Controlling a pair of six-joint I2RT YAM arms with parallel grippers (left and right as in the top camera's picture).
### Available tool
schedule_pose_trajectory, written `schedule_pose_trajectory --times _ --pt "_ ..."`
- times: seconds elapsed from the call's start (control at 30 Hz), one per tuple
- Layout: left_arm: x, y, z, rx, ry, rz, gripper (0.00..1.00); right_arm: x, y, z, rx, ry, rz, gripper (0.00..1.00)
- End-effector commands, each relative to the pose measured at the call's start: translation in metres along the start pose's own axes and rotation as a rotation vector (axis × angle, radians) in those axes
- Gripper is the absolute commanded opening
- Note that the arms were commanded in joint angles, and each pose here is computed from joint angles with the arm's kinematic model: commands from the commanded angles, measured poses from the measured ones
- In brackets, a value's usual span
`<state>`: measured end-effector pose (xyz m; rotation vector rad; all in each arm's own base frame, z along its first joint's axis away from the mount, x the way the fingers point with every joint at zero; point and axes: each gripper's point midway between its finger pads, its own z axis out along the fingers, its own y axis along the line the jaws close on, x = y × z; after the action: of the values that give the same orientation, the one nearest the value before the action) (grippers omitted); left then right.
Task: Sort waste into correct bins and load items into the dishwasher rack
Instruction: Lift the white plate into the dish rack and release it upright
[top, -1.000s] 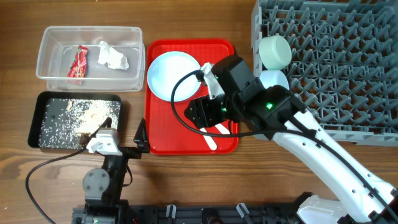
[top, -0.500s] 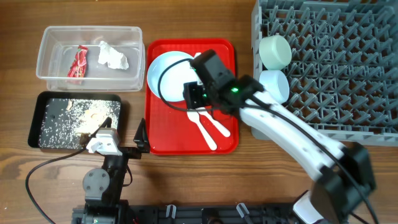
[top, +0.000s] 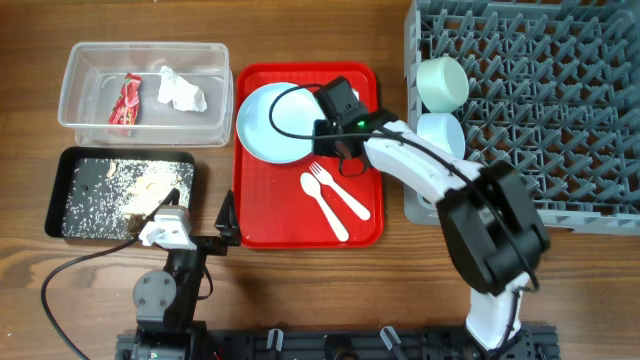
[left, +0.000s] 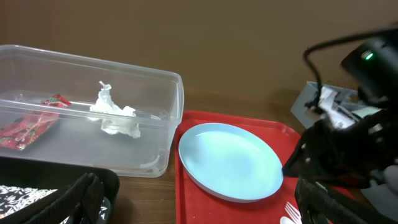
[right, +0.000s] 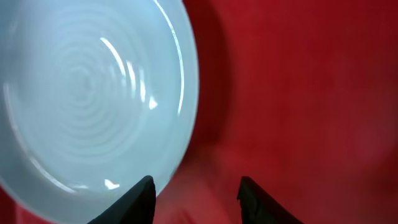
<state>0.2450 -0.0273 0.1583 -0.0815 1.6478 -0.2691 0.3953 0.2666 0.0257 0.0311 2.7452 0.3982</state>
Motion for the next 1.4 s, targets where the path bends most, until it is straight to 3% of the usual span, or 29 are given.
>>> schedule_pose_trajectory --times 0.0,0.17,0.3,0.5,0.67,0.87,1.03,1.23,1.37 --pt "0.002 0.001 0.000 0.000 0.004 0.015 1.00 0.004 0.008 0.011 -0.041 0.014 0.012 0.45" --pt "0.002 0.001 0.000 0.000 0.004 0.015 1.00 -0.001 0.003 0.016 -0.016 -0.013 0.041 0.38" --pt "0.002 0.001 0.000 0.000 0.004 0.015 1.00 0.005 -0.007 0.024 0.030 -0.001 0.067 0.22" --pt "0.002 0.001 0.000 0.000 0.004 0.015 1.00 -0.005 -0.020 0.009 0.108 -0.049 0.065 0.07" --pt "0.002 0.001 0.000 0.000 0.004 0.015 1.00 -0.042 -0.011 -0.059 0.097 -0.203 0.009 0.04" --pt "0.002 0.001 0.000 0.000 0.004 0.015 1.00 -0.084 -0.001 -0.186 0.068 -0.481 -0.071 0.04" --pt "0.002 0.001 0.000 0.000 0.004 0.015 1.00 -0.087 -0.070 -0.288 0.364 -0.678 -0.015 0.04" --pt "0.002 0.001 0.000 0.000 0.004 0.015 1.00 -0.054 -0.178 -0.404 0.877 -0.836 0.135 0.04" --pt "0.002 0.001 0.000 0.000 0.004 0.015 1.00 -0.042 -0.207 -0.436 1.120 -0.814 0.104 0.04"
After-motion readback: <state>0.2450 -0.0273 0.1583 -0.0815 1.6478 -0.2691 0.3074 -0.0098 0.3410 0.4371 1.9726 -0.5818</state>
